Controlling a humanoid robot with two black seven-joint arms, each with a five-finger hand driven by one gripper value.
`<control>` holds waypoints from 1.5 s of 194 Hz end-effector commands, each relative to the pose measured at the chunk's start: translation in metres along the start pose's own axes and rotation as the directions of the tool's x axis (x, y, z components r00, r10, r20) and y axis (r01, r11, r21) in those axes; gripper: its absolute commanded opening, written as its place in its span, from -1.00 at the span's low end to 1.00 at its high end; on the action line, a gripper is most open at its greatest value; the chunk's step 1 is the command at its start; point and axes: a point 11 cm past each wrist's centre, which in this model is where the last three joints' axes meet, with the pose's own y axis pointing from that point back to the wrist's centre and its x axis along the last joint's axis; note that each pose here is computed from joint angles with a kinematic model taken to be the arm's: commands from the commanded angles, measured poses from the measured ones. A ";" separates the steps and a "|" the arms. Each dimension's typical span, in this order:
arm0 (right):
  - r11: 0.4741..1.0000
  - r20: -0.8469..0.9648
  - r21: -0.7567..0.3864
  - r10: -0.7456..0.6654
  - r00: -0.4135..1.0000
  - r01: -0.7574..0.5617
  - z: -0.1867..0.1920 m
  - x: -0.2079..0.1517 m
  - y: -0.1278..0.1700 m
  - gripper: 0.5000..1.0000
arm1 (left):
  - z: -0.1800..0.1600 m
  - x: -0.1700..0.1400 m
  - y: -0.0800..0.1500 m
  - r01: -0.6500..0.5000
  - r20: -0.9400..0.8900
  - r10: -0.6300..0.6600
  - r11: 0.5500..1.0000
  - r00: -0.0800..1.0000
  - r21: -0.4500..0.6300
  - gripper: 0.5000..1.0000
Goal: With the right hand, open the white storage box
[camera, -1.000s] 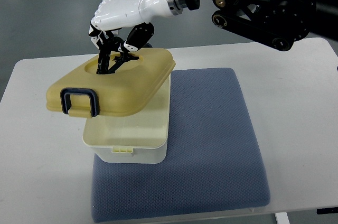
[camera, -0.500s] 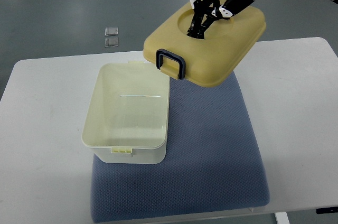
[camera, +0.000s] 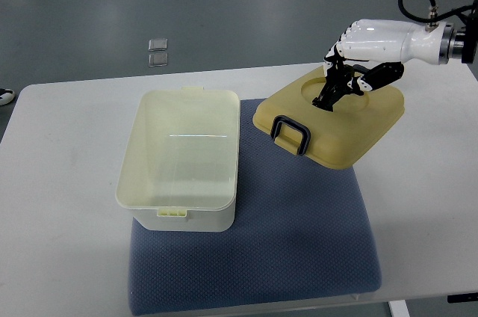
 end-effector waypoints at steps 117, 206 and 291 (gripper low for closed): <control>0.994 0.062 0.110 0.012 0.998 -0.019 -0.033 -0.042 -0.040 0.69 | 0.001 0.000 0.000 0.000 -0.001 0.000 1.000 1.000 -0.001 1.00; 0.984 0.654 0.008 0.130 0.745 -0.179 -0.001 0.044 -0.014 0.71 | 0.001 0.000 0.000 0.000 0.000 0.000 1.000 1.000 -0.001 1.00; 0.877 0.888 -0.395 0.290 -0.356 -0.273 0.056 0.004 -0.024 0.72 | 0.000 0.000 0.000 0.000 0.000 0.000 1.000 1.000 0.000 1.00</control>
